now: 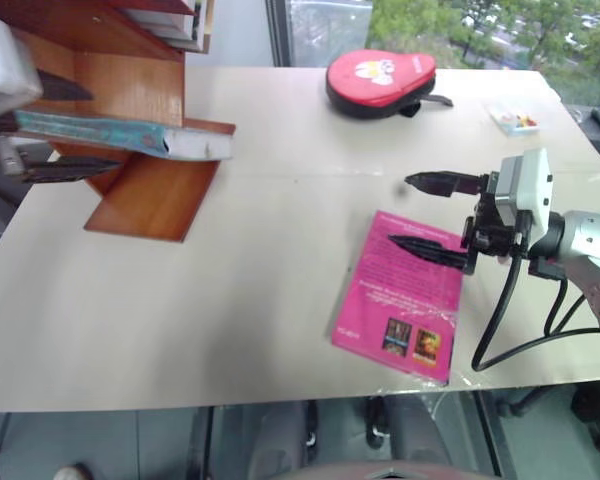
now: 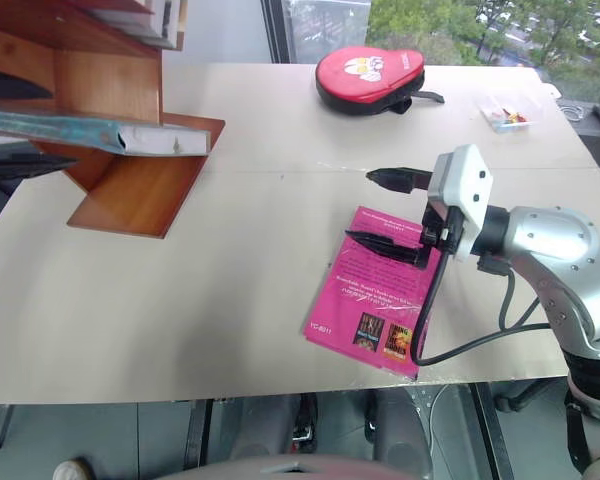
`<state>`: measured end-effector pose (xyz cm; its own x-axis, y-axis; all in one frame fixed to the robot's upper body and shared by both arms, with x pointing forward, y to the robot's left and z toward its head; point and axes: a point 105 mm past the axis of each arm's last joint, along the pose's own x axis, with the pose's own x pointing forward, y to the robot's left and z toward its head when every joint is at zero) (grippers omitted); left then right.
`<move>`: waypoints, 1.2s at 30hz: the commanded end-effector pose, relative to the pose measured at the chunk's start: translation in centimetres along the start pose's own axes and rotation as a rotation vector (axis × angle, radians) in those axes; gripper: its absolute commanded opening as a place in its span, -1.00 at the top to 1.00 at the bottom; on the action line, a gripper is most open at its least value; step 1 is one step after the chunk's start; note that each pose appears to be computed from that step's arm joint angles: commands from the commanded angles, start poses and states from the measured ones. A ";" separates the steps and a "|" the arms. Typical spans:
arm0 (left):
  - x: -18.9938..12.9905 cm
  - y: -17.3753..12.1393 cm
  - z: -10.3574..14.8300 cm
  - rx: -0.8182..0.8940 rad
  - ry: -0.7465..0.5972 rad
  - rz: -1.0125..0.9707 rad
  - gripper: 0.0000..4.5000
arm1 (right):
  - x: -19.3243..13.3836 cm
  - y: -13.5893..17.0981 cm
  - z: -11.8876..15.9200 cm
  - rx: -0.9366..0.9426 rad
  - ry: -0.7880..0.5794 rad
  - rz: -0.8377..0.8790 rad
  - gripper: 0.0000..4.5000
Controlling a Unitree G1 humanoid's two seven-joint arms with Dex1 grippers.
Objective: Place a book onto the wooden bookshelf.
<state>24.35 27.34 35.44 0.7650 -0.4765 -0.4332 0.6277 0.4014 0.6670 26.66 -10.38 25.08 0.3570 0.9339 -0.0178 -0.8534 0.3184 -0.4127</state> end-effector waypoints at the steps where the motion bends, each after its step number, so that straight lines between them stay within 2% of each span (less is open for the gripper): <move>1: -2.0 -2.3 3.2 -0.191 -0.225 -0.034 -0.81 | -0.4 -0.8 0.5 -0.036 -0.004 0.005 -0.80; 4: -0.6 -5.0 4.1 -0.359 -0.389 -0.153 -0.81 | -0.4 -0.6 0.4 -0.010 -0.001 0.011 -0.80; 8: 5.6 -9.9 4.2 -0.502 -0.543 -0.291 -0.81 | -0.9 0.1 -0.5 0.013 0.048 -0.020 -0.80; 11: 11.1 -12.5 3.9 -0.612 -0.604 -0.262 -0.81 | -1.6 0.8 -1.9 0.029 0.128 -0.087 -0.80; 14: 15.6 -12.7 2.9 -0.731 -0.620 -0.130 -0.50 | -2.6 1.4 -3.5 0.024 0.205 -0.173 -0.80; 16: 17.1 -13.1 2.5 -0.729 -0.617 -0.083 -0.08 | -3.1 2.0 -4.1 0.045 0.229 -0.199 -0.80; 18: 18.8 -13.2 0.9 -0.735 -0.576 -0.017 0.27 | -4.5 2.4 -5.2 0.051 0.295 -0.252 -0.80; 20: 19.6 -13.9 -0.3 -0.716 -0.536 -0.015 0.27 | -5.9 2.8 -6.3 0.085 0.358 -0.284 -0.80; 21: 19.4 -14.2 -1.0 -0.724 -0.535 -0.040 0.21 | -6.8 3.1 -6.9 0.130 0.389 -0.295 -0.80; 22: 19.0 -14.3 -1.8 -0.730 -0.535 -0.062 0.00 | -7.9 3.6 -7.5 0.169 0.432 -0.298 -1.00; 24: 18.1 -14.3 -3.3 -0.720 -0.502 -0.085 -0.26 | -9.9 4.5 -8.2 0.188 0.515 -0.307 -1.00; 27: 16.9 -14.1 -5.5 -0.686 -0.412 -0.073 -0.88 | -11.7 5.2 -7.9 0.192 0.543 -0.352 -1.00; 28: 16.4 -14.0 -6.3 -0.673 -0.378 -0.067 -1.00 | -12.3 5.4 -7.8 0.197 0.554 -0.369 -1.00; 32: 14.7 -14.2 -8.1 -0.649 -0.305 -0.089 -1.00 | -14.1 6.1 -7.4 0.235 0.592 -0.412 -1.00; 36: 13.9 -14.9 -8.1 -0.638 -0.287 -0.146 -1.00 | -14.9 6.7 -7.2 0.259 0.616 -0.418 -1.00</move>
